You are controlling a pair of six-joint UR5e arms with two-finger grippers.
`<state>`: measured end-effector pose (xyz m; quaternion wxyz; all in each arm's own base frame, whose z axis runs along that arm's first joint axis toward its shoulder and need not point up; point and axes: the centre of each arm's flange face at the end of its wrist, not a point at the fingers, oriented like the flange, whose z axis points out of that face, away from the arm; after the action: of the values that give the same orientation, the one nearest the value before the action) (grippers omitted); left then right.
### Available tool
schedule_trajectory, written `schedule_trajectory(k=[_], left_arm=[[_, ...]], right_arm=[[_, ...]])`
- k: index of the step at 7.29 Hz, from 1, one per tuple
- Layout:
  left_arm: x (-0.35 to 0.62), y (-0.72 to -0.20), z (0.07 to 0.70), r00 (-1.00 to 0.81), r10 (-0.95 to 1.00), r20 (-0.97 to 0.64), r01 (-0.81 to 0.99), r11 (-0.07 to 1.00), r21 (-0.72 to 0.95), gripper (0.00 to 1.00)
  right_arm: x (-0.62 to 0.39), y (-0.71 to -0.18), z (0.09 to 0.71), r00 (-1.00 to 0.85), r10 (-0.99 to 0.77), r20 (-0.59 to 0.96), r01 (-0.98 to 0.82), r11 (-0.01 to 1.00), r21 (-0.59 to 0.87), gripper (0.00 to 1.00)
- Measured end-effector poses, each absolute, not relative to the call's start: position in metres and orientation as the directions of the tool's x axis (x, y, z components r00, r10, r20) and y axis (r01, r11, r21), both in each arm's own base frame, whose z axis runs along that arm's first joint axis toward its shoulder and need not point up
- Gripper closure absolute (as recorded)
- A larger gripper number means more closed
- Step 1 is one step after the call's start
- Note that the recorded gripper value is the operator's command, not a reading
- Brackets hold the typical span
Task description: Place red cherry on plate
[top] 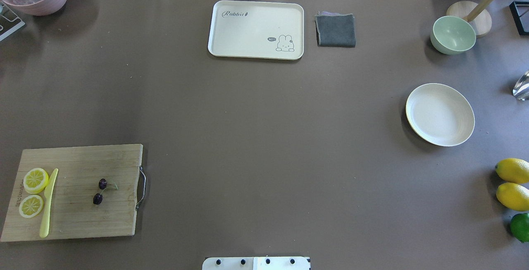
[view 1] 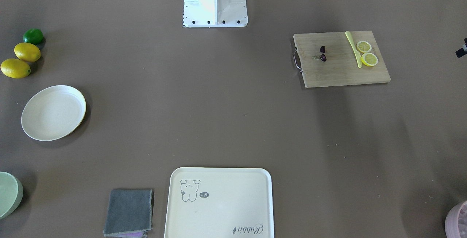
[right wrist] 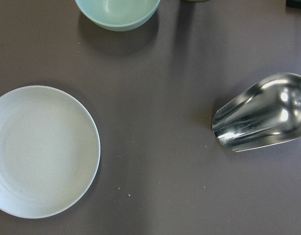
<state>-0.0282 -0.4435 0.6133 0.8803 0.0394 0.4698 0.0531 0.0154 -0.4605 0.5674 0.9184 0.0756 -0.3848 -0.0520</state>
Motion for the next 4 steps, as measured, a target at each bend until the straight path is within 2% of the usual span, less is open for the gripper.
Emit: schedule_trajectory(k=[4], left_arm=[[-0.0262, -0.4434, 0.6090, 0.547, 0.135, -0.826, -0.058, 0.991, 0.124, 0.02]], right_arm=[[0.0144, -0.4600, 0.5687, 0.698, -0.152, 0.700, 0.039, 0.984, 0.175, 0.00]])
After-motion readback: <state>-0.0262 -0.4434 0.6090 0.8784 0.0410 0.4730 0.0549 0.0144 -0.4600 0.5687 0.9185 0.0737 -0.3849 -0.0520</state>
